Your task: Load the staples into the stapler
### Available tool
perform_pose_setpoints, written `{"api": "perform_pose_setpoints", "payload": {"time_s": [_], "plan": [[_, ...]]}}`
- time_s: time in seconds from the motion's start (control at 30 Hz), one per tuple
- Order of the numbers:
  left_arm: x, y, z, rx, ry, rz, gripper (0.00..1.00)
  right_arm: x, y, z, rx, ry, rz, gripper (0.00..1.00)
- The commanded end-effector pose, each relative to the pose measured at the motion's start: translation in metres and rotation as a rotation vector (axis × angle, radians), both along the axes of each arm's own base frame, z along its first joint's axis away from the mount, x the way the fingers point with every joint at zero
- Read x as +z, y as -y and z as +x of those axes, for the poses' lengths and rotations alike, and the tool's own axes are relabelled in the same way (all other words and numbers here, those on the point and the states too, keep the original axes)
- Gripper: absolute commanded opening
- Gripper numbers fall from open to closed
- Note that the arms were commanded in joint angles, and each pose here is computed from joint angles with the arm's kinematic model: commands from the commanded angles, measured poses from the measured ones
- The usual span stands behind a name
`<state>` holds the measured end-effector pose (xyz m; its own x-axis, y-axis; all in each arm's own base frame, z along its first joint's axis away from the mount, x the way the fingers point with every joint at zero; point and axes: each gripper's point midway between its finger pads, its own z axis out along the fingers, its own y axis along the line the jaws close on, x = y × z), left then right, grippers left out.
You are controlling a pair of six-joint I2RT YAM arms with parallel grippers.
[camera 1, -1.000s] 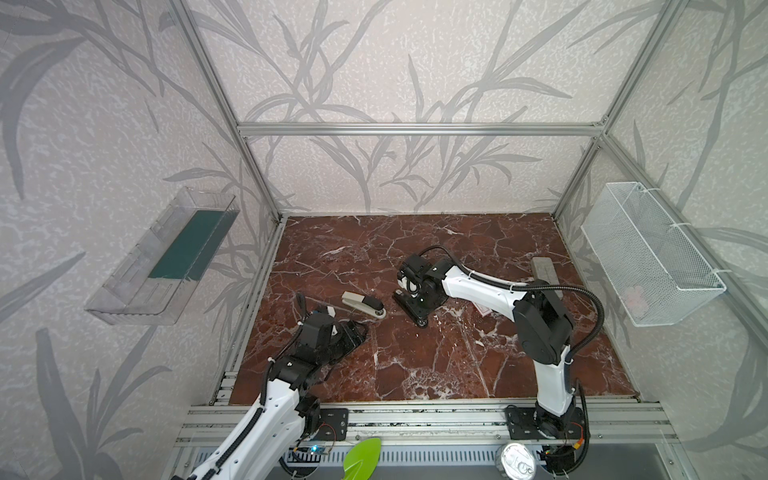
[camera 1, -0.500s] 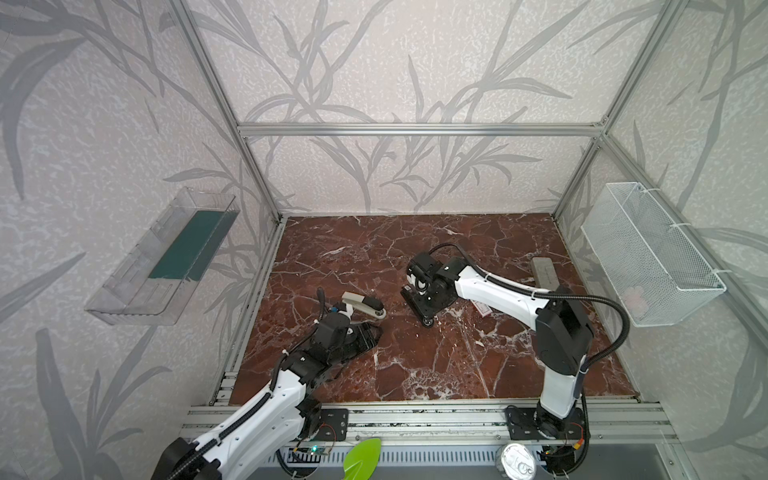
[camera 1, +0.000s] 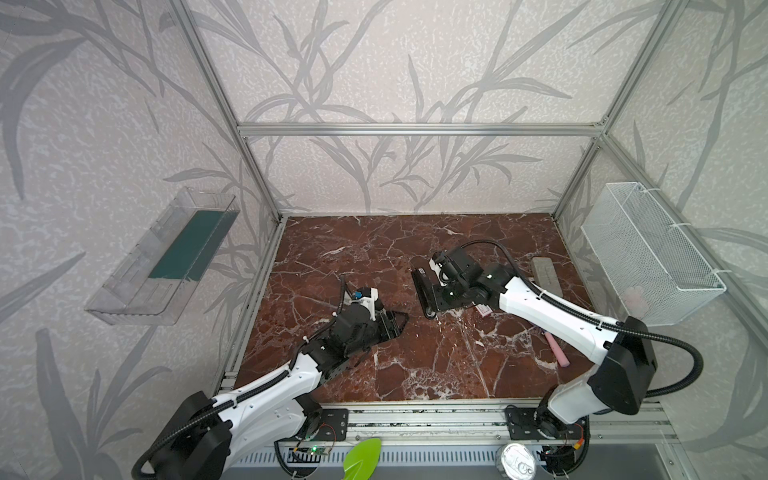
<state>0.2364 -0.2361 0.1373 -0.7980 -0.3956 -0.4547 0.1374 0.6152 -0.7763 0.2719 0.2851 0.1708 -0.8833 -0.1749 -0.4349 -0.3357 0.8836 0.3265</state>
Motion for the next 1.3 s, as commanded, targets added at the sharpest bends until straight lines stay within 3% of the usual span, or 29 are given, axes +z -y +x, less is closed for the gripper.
{"api": "perform_pose_setpoints", "payload": {"time_s": [0.0, 0.1, 0.33, 0.67, 0.77, 1.0, 1.27], "plan": [[0.033, 0.016, 0.013, -0.002, 0.106, -0.051, 0.72, 0.033, -0.009, 0.006, -0.042, 0.067, 0.126, 0.00], [0.031, 0.027, 0.013, -0.026, 0.105, -0.047, 0.71, 0.036, -0.008, 0.004, -0.054, 0.070, 0.147, 0.00], [0.032, 0.050, 0.015, -0.078, 0.116, -0.056, 0.57, 0.039, -0.009, 0.003, -0.060, 0.075, 0.174, 0.00], [0.024, 0.065, 0.016, -0.107, 0.103, -0.047, 0.47, 0.051, -0.006, 0.003, -0.076, 0.099, 0.199, 0.00], [0.023, 0.067, 0.017, -0.108, 0.104, -0.050, 0.42, 0.051, -0.008, 0.001, -0.068, 0.089, 0.214, 0.00], [0.024, 0.067, 0.019, -0.096, 0.120, -0.045, 0.41, 0.053, -0.010, -0.005, -0.079, 0.070, 0.251, 0.00], [0.023, 0.069, 0.020, -0.100, 0.118, -0.034, 0.30, 0.056, -0.012, -0.011, -0.082, 0.058, 0.287, 0.00]]}}
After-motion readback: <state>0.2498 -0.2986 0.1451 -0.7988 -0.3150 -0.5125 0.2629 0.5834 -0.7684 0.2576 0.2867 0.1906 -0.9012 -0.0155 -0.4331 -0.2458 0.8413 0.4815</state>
